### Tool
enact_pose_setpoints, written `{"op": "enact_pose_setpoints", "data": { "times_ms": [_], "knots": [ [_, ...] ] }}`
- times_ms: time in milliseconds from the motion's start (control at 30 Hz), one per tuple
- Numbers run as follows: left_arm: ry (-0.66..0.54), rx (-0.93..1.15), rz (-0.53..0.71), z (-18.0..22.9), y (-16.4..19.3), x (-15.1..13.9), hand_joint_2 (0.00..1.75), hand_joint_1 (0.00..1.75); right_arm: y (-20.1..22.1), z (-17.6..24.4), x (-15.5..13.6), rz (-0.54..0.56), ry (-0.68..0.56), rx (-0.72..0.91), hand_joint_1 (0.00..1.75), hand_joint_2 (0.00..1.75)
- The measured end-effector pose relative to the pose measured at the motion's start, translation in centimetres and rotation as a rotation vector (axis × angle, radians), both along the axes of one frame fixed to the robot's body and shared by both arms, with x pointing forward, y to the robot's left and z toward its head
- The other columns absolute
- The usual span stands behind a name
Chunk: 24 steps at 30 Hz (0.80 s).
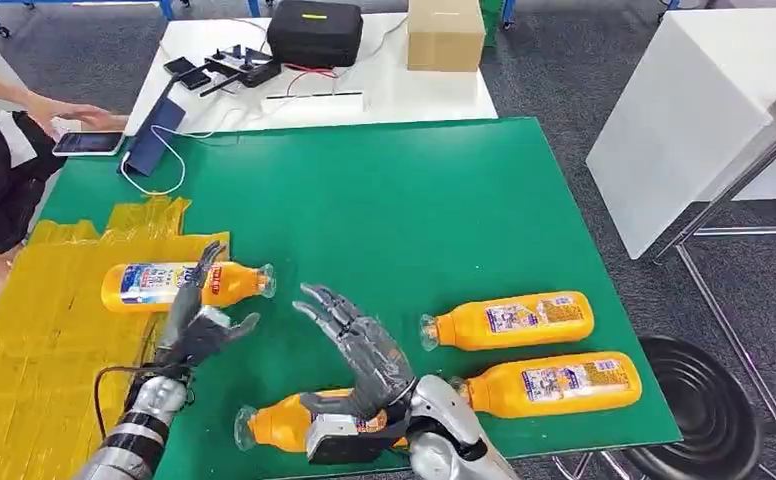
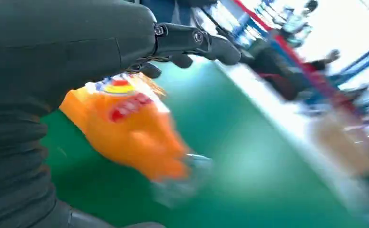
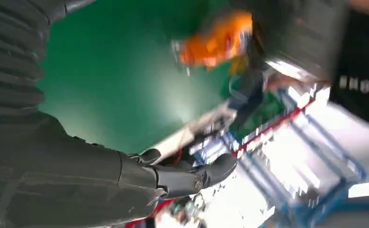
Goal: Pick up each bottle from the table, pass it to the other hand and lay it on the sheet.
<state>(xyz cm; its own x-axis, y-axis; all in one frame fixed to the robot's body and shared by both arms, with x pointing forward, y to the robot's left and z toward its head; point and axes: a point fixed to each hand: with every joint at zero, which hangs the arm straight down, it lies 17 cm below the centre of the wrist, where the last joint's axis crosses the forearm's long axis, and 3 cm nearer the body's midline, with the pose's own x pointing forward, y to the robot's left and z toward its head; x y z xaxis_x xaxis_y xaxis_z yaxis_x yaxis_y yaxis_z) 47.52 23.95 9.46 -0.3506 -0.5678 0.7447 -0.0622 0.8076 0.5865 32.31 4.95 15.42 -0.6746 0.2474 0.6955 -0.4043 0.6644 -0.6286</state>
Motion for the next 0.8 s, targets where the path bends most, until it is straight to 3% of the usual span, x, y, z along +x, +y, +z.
{"op": "enact_pose_setpoints", "data": {
  "times_ms": [400, 800],
  "knots": [
    [-0.189, -0.303, 0.11, 7.6, 7.3, -1.9, 1.75, 0.0, -1.5, -2.9, -1.0, 0.034, 0.008, -0.099, 0.0, 1.75],
    [-0.296, -0.4, 0.114, 11.7, 8.3, -3.5, 1.75, 0.0, -2.1, -5.2, -1.4, 0.02, 0.001, -0.216, 0.0, 1.75]
  ]
}}
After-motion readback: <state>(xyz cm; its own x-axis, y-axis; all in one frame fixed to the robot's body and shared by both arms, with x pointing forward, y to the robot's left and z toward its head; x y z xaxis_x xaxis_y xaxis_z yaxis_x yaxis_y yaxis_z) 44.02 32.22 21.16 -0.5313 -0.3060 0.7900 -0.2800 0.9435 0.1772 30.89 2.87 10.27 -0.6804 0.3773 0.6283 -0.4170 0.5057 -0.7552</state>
